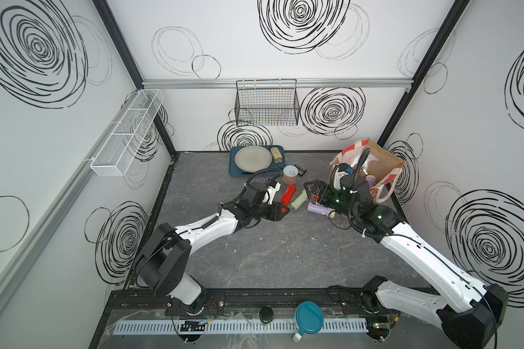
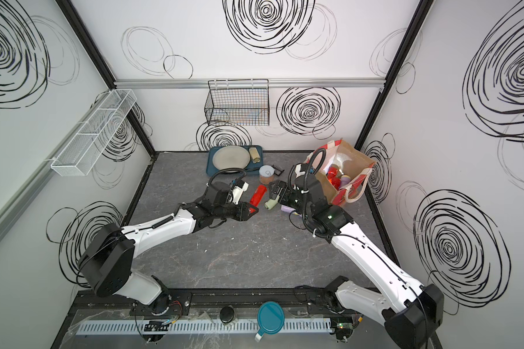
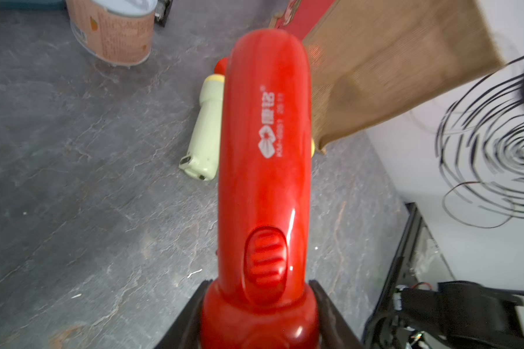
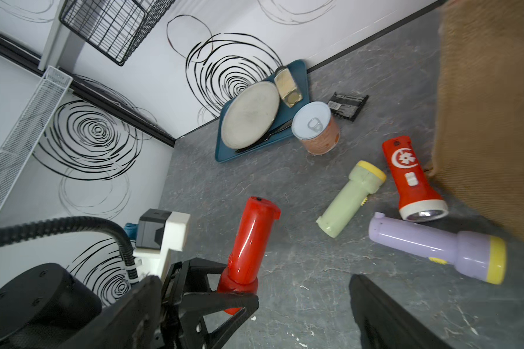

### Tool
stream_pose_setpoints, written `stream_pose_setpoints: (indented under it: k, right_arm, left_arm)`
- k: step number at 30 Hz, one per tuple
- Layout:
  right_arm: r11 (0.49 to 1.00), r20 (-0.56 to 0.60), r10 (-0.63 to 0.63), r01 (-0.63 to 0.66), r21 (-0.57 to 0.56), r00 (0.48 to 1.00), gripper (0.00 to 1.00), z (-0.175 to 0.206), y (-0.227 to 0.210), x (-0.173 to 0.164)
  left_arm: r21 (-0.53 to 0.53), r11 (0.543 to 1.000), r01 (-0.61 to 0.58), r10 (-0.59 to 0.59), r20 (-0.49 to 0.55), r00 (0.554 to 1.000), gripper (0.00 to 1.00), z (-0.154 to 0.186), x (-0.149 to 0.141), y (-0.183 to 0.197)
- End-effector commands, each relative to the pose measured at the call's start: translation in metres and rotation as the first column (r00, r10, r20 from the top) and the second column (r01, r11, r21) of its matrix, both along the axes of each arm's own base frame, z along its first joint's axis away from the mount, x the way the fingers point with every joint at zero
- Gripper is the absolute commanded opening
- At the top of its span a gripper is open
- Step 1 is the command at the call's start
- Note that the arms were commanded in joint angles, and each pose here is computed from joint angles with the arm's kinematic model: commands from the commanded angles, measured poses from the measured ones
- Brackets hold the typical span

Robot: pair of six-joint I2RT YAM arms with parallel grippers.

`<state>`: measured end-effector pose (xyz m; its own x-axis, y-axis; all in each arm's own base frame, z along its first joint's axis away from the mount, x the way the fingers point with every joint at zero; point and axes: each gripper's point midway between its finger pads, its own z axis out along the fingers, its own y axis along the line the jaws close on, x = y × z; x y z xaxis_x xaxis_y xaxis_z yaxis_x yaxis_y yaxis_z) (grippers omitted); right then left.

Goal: Put the flashlights into the tote bags
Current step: Pick up the flashlight from the center of the board.

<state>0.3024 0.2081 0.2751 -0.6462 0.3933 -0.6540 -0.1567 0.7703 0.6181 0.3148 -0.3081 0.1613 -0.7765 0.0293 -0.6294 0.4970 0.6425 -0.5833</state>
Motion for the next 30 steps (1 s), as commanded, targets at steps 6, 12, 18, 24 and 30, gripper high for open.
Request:
stream_pose_setpoints:
  k: [6, 12, 18, 24, 30]
  right_arm:
    - [0.961, 0.198, 0.195, -0.227, 0.156, 0.961, 1.0, 0.036, 0.041, 0.011]
    - [0.914, 0.217, 0.309, -0.352, 0.201, 0.926, 1.0, 0.034, 0.045, 0.016]
    - [0.884, 0.187, 0.394, -0.427, 0.189, 0.9, 1.0, 0.023, 0.049, 0.013]
    - [0.857, 0.188, 0.422, -0.458, 0.236, 0.887, 1.0, 0.024, 0.065, 0.014]
    - [0.853, 0.18, 0.387, -0.426, 0.301, 0.904, 1.0, 0.02, 0.075, 0.019]
  left_arm:
    - [-0.242, 0.97, 0.039, -0.018, 0.09, 0.996, 0.0, 0.082, 0.001, -0.008]
    - [-0.305, 0.951, 0.053, -0.027, 0.089, 0.996, 0.0, 0.095, -0.007, -0.007]
    - [-0.309, 0.949, 0.058, -0.025, 0.108, 0.994, 0.0, 0.106, -0.009, -0.005]
    - [-0.322, 0.945, 0.059, -0.023, 0.115, 0.993, 0.0, 0.114, -0.009, -0.006]
    - [-0.337, 0.939, 0.066, -0.026, 0.121, 0.992, 0.0, 0.12, -0.011, -0.008]
